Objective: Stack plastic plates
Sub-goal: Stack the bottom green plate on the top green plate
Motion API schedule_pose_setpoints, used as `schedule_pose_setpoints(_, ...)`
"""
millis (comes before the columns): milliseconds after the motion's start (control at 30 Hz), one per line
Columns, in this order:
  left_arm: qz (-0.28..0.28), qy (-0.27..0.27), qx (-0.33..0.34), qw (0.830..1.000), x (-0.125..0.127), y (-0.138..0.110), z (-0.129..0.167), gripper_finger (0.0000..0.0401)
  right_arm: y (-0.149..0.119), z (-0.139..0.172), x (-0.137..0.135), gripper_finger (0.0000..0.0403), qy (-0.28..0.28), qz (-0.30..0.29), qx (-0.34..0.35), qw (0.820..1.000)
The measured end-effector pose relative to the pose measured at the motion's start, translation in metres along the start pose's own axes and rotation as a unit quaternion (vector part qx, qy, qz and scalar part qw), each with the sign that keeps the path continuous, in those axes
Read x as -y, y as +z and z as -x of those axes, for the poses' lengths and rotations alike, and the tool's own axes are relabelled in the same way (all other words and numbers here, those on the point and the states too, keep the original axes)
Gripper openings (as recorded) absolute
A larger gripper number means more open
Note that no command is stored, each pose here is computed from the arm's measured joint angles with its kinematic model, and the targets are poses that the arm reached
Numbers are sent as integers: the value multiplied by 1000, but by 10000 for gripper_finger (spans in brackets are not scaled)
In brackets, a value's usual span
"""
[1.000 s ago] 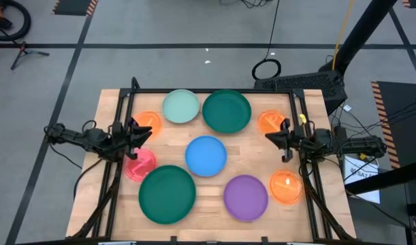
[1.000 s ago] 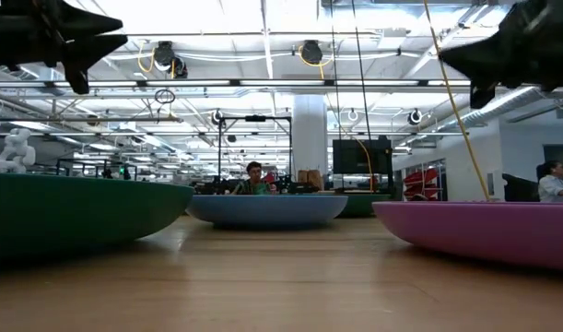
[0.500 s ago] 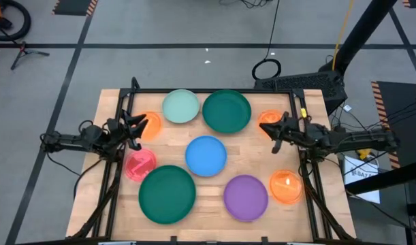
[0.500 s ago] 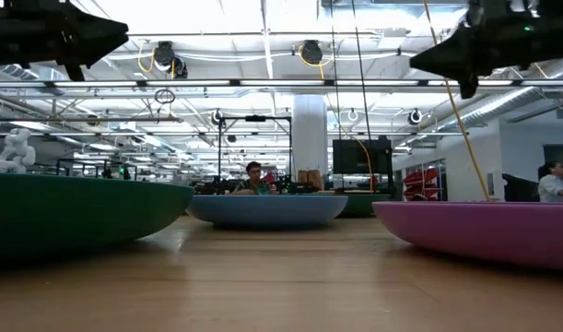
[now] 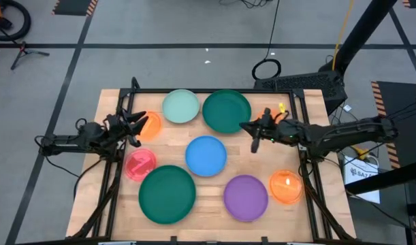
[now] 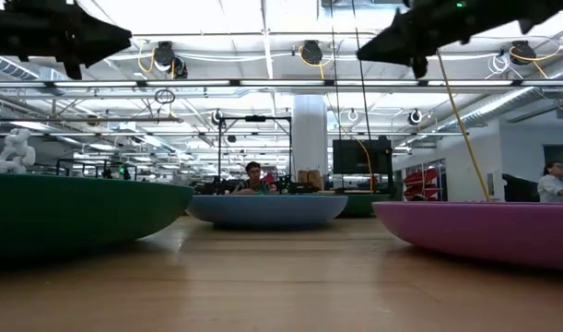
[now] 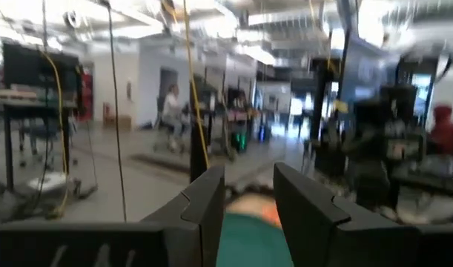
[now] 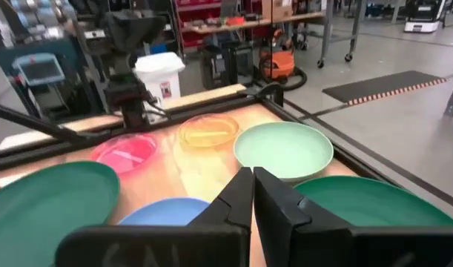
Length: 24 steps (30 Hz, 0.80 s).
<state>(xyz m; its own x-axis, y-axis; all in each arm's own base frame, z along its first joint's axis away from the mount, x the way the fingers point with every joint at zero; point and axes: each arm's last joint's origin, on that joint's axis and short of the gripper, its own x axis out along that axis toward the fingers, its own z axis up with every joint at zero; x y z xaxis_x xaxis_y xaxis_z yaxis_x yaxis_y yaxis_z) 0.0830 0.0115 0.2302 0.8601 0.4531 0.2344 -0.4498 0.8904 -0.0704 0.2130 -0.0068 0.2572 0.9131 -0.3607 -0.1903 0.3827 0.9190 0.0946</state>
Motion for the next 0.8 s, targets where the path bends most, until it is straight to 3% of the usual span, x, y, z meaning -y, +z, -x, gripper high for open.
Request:
schedule_pose_setpoints(233,6,-1,-21,1000,-1,3,1,122,9,-30,-15,9,2,9,-24,1000)
schedule_pose_setpoints(500,4,-1,-20,1000,-1,3,1,122,24,-76,-43,9,114,48,-35,992)
schedule_pose_setpoints(800,19,-1,-19,1000,-1,3,1,122,32,-132,-67,9,112,53,-46,991)
